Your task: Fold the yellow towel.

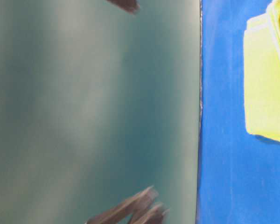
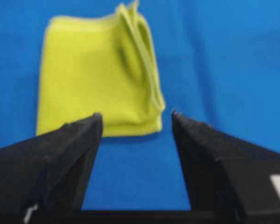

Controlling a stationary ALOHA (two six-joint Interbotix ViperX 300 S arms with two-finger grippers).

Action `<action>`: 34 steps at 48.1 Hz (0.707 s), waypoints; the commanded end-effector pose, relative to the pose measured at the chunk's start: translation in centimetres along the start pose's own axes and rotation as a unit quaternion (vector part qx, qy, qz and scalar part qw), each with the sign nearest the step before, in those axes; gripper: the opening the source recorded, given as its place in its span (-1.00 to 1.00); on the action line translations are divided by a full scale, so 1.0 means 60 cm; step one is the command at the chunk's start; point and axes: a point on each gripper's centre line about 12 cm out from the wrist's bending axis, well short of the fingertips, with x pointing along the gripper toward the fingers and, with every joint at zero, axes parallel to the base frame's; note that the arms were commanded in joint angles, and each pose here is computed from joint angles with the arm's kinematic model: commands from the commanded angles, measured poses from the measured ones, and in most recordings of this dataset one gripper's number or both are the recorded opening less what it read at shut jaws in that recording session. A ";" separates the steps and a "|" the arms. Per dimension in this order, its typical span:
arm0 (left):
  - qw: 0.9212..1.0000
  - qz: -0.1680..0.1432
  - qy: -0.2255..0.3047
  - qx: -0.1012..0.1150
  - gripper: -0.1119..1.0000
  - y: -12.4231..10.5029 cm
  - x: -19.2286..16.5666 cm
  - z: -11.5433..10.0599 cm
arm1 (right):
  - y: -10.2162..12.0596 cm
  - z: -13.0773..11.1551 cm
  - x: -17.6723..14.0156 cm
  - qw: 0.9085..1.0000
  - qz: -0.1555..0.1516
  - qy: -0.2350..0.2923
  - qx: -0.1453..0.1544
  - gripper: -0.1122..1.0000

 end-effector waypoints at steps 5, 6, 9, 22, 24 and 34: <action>0.997 0.012 -0.073 -0.004 0.25 0.005 -0.081 0.011 | -0.026 0.012 -0.075 0.997 0.019 -0.074 0.008 0.18; 0.997 0.013 -0.079 -0.005 0.25 0.005 -0.091 0.011 | -0.029 0.011 -0.081 0.997 0.021 -0.080 0.006 0.18; 0.995 0.015 -0.100 -0.008 0.25 0.004 -0.116 0.010 | -0.038 0.005 -0.098 0.995 0.023 -0.100 0.001 0.18; 0.986 0.024 -0.161 -0.020 0.25 0.001 -0.204 -0.032 | -0.077 -0.061 -0.127 0.991 0.026 -0.134 -0.012 0.17; 0.986 0.025 -0.162 -0.025 0.25 0.000 -0.211 -0.043 | -0.080 -0.073 -0.126 0.990 0.030 -0.134 -0.012 0.17; 0.988 0.025 -0.145 -0.058 0.21 -0.003 -0.226 -0.091 | -0.075 -0.126 -0.109 0.988 0.073 -0.133 -0.034 0.14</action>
